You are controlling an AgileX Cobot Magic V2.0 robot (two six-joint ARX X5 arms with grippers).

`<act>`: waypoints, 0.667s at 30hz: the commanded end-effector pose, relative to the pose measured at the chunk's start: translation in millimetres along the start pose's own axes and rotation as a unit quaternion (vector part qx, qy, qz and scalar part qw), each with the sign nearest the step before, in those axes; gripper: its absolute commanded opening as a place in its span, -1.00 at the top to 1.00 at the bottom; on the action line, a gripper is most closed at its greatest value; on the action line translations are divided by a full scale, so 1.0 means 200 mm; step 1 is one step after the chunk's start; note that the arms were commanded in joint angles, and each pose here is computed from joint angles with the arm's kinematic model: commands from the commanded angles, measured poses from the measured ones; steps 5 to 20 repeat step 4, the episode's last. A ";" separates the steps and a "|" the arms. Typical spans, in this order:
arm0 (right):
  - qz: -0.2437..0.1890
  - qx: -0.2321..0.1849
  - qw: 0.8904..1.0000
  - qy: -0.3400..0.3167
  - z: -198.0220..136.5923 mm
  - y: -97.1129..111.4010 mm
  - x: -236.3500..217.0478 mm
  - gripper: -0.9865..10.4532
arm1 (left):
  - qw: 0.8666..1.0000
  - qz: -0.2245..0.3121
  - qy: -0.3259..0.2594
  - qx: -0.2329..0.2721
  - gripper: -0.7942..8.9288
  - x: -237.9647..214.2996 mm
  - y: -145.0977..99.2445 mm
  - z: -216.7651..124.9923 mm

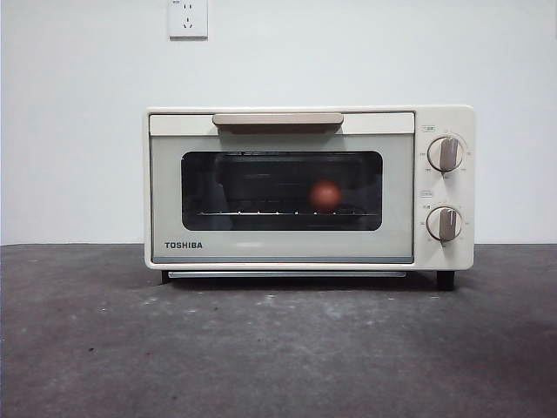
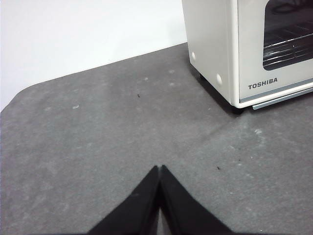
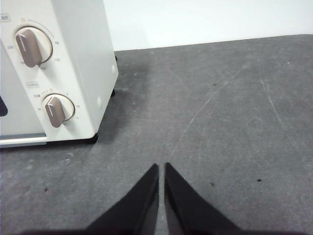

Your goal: Eggoven

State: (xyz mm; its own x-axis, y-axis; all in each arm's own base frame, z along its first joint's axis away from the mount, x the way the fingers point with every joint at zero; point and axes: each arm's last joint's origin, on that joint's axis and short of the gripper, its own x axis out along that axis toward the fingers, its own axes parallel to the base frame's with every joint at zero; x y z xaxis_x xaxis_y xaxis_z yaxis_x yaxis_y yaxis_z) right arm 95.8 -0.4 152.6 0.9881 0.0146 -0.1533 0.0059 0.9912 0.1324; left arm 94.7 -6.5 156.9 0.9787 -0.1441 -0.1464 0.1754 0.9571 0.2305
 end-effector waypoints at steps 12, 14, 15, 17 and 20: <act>0.002 -0.005 1.000 -0.004 0.00 0.00 0.00 0.82 | 1.000 -0.003 0.012 -0.003 0.82 0.01 -0.01 -0.04; 0.002 -0.005 1.000 -0.004 0.00 0.00 0.00 0.82 | 1.000 -0.003 0.012 -0.003 0.82 0.01 -0.01 -0.04; 0.002 -0.005 1.000 -0.004 0.00 0.00 0.00 0.82 | 1.000 -0.003 0.012 -0.003 0.82 0.01 -0.01 -0.04; 0.002 -0.005 1.000 -0.004 0.00 0.00 0.00 0.82 | 1.000 -0.003 0.012 -0.003 0.82 0.01 -0.01 -0.04; 0.002 -0.005 1.000 -0.004 0.00 0.00 0.00 0.82 | 1.000 -0.003 0.012 -0.003 0.82 0.01 -0.01 -0.04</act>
